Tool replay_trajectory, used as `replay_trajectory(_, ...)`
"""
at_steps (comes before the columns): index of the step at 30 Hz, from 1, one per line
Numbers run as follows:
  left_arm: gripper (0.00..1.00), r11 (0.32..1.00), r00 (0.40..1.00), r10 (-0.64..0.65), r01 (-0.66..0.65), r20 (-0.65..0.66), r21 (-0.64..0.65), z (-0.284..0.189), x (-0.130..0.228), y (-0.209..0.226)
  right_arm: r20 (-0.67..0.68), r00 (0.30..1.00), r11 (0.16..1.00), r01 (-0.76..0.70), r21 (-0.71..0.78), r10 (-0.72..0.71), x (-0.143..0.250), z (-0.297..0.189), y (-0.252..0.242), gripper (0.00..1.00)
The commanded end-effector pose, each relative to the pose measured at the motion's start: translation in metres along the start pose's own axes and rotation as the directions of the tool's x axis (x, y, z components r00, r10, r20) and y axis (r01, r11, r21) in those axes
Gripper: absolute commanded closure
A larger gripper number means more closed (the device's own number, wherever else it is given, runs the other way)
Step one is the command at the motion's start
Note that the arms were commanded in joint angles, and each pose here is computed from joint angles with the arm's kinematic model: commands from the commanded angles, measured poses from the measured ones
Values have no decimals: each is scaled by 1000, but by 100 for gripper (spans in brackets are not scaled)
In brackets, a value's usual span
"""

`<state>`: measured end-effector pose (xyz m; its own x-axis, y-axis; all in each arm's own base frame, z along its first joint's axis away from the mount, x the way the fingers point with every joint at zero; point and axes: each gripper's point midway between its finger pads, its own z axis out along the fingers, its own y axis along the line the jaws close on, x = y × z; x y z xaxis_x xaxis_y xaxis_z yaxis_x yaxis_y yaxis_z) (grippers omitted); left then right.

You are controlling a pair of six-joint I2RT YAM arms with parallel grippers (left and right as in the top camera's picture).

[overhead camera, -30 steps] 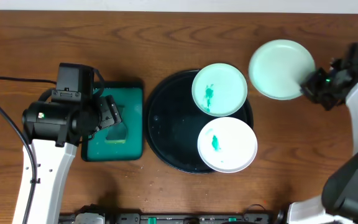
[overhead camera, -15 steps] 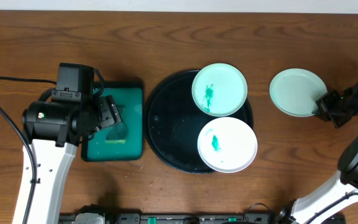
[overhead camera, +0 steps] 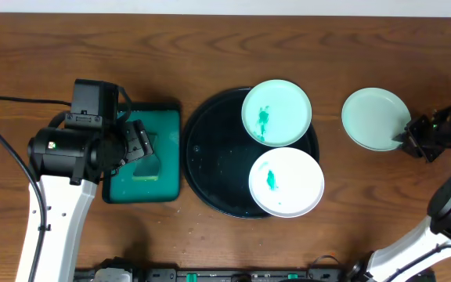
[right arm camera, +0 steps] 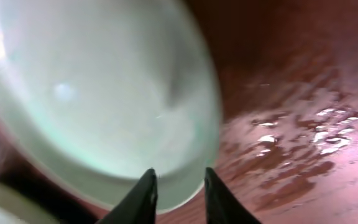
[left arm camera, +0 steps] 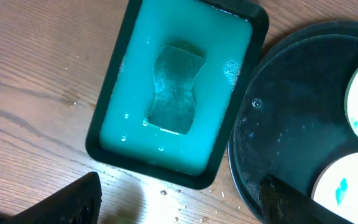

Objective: Clean dirty plates on tray and stack at the side
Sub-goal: 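Open the right gripper and pull back from the placed plate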

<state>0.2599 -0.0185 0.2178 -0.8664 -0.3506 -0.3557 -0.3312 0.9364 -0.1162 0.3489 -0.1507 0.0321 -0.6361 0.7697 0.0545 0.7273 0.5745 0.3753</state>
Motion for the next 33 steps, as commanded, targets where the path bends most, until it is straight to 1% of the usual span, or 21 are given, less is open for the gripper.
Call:
replay_trajectory(1,19,1000,1000,-2,2,-6,-13,2,0,2,106,980,977,179,-118,-167,0,-45,46,75)
replay_trajectory(7,19,1000,1000,-2,2,-5,-12,2,0,2,166,937,937,328,-122,-307,34,-85,85,75)
replay_trajectory(10,19,1000,1000,-2,2,-5,-13,2,0,2,165,912,917,391,-80,-375,56,-94,96,73)
replay_trajectory(12,19,1000,1000,-2,1,-7,-13,2,1,2,129,907,911,411,-49,-402,73,-93,98,73)
replay_trajectory(16,18,1000,1000,-1,1,-8,-14,2,1,2,-13,901,901,433,5,-433,114,-81,96,72)
replay_trajectory(18,19,1000,1000,-1,1,-8,-14,2,1,2,-84,915,911,402,89,-396,133,-75,85,72)
replay_trajectory(19,18,1000,1000,-2,1,-7,-13,2,1,2,-107,911,904,411,121,-399,140,-73,82,72)
replay_trajectory(24,18,1000,1000,-2,1,-7,-13,2,1,2,-177,878,871,469,144,-444,167,-59,84,71)
replay_trajectory(26,19,1000,1000,-1,1,-8,-14,2,1,2,-196,882,866,464,188,-429,173,-52,76,70)
replay_trajectory(28,19,1000,1000,-1,1,-8,-14,2,1,2,-206,895,861,440,254,-396,177,-45,63,66)
replay_trajectory(30,18,1000,1000,-1,1,-8,-14,2,1,2,-221,901,854,427,297,-373,183,-35,50,67)
replay_trajectory(33,19,1000,1000,-1,1,-8,-14,2,1,2,-265,883,835,457,305,-387,198,-18,39,70)
